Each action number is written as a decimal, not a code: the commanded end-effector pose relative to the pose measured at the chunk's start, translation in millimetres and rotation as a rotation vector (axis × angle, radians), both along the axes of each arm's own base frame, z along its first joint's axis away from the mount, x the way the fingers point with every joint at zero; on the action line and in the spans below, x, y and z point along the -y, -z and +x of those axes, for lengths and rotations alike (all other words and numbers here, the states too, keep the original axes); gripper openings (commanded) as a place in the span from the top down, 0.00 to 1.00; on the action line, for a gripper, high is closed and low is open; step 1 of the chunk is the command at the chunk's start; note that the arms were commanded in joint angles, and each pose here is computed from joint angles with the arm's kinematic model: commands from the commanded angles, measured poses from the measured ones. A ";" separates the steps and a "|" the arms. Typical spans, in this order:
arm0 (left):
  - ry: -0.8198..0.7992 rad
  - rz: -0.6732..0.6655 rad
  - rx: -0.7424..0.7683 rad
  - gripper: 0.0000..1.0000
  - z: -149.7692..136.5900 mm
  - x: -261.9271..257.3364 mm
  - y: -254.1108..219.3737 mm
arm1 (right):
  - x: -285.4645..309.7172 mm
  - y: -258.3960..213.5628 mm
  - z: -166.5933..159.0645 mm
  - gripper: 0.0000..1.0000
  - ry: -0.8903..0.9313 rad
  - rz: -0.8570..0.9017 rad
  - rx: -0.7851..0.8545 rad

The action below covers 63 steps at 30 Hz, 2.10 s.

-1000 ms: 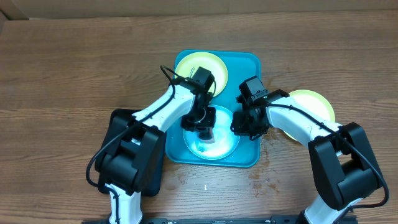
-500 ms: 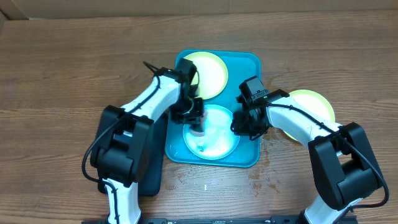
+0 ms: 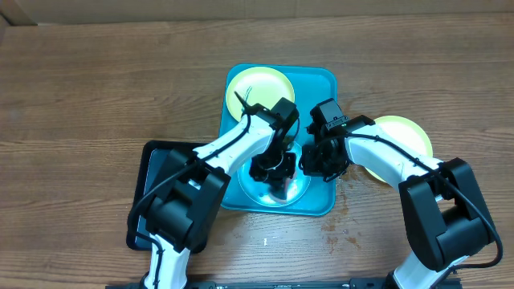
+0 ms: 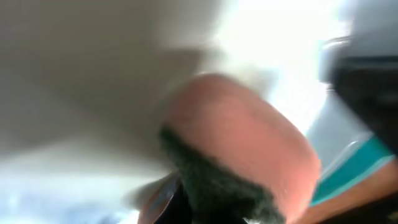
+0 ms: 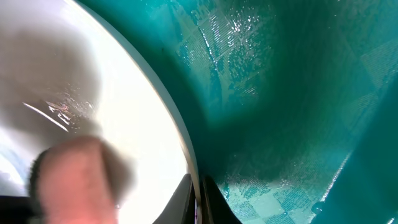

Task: Clean dirty plates on tray and stack at the side
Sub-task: 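Scrub the white plate with the sponge in the left gripper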

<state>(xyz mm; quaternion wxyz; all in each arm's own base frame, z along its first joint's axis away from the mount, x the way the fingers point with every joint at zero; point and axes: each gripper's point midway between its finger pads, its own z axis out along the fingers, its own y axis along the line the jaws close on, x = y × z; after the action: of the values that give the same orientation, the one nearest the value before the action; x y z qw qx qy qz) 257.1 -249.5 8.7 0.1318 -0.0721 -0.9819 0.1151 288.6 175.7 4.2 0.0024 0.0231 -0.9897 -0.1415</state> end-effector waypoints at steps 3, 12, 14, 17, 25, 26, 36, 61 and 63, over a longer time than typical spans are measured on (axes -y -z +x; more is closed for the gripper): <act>-0.053 0.433 0.162 0.96 30.1 -82.6 15.5 | 11.7 14.9 -8.6 0.96 -0.004 -0.066 -0.022; -0.001 0.763 0.388 0.96 66.1 -137.3 -8.8 | 11.7 14.9 -8.6 0.96 -0.004 -0.066 -0.022; 0.014 0.758 0.404 0.96 71.1 -135.5 -11.0 | 11.7 14.9 -8.5 0.96 -0.004 -0.066 -0.022; 0.031 0.686 0.400 0.96 75.2 -122.3 -7.1 | 11.7 14.9 -8.6 0.96 -0.004 -0.066 -0.022; 0.012 -0.121 0.140 0.96 43.4 18.8 7.1 | 11.8 14.9 -8.6 0.96 -0.004 -0.066 -0.023; 0.014 -0.209 0.116 0.96 39.3 34.5 2.0 | 11.8 14.9 -8.6 0.96 -0.004 -0.066 -0.023; -0.006 -0.288 0.061 0.96 36.3 37.1 -11.8 | 11.9 14.9 -8.8 0.96 -0.004 -0.066 -0.023; 0.061 0.549 0.410 0.96 85.9 -119.5 -13.7 | 11.4 14.8 -7.7 0.96 -0.004 -0.064 -0.019; 0.044 0.613 0.449 0.96 91.1 -129.9 -22.9 | 11.4 14.9 -7.8 0.96 -0.004 -0.065 -0.019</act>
<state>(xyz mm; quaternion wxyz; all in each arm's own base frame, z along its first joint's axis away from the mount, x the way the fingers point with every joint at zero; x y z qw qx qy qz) 330.2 -161.6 20.1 -0.0240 -0.0873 -0.9919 -0.0886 289.5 176.4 4.6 0.0028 0.0146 -0.9888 -0.1483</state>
